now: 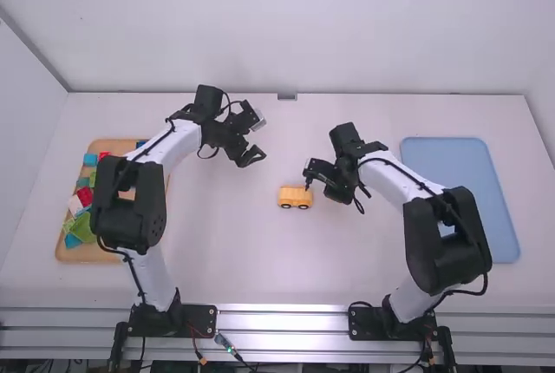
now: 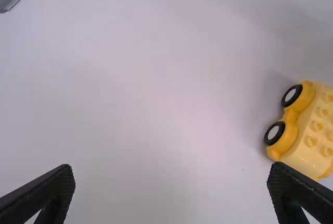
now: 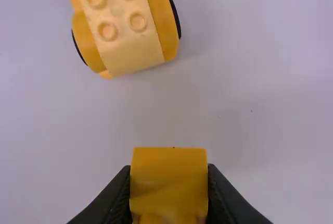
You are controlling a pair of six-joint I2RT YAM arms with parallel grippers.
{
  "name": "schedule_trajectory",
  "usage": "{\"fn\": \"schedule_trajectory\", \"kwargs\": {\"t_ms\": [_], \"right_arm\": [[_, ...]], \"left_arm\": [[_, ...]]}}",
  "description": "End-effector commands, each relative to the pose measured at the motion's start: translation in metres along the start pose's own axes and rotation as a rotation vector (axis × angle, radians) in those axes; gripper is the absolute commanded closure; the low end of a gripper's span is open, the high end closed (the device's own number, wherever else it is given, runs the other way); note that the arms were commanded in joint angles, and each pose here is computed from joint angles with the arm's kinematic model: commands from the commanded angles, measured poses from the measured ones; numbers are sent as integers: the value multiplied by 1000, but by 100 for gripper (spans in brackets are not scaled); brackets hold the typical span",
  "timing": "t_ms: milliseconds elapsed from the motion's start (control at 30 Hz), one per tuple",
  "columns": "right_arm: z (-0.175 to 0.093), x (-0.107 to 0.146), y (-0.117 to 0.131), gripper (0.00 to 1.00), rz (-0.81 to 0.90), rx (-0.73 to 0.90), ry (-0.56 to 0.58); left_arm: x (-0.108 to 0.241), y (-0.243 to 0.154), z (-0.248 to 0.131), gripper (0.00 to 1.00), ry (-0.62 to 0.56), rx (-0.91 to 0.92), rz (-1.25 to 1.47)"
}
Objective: Assemble lego blocks to make yellow taxi
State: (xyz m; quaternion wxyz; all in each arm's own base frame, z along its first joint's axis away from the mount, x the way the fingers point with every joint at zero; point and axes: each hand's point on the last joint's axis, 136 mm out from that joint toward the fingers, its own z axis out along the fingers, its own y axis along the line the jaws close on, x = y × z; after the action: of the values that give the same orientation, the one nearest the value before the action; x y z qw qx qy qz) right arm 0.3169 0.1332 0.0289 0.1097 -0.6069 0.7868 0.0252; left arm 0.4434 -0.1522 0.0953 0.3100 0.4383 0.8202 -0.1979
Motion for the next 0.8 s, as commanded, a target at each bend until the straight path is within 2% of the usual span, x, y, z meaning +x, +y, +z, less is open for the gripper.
{"fn": "schedule_trajectory", "kwargs": {"t_ms": [0, 167, 233, 300, 367, 500, 767], "right_arm": [[5, 2, -4, 94, -26, -1, 15], [22, 4, -2, 94, -14, -52, -2], [30, 6, -3, 99, -15, -53, 14], [31, 4, -3, 99, -23, -47, 13], [31, -2, -2, 95, -35, -43, -1], [31, -10, 1, 92, -36, -61, -47], [31, -7, 2, 86, -21, -74, -45]], "left_arm": [[-16, 0, -13, 1, -32, -19, 5], [-16, 0, -13, 1, -32, -19, 5], [-15, -1, -13, 1, -27, -14, 0], [-14, -2, -13, 1, -22, -10, -4], [-13, -3, -13, 1, -18, -7, -7], [-13, -3, -13, 1, -17, -7, -8], [-13, -3, -13, 1, -17, -8, -7]]}}
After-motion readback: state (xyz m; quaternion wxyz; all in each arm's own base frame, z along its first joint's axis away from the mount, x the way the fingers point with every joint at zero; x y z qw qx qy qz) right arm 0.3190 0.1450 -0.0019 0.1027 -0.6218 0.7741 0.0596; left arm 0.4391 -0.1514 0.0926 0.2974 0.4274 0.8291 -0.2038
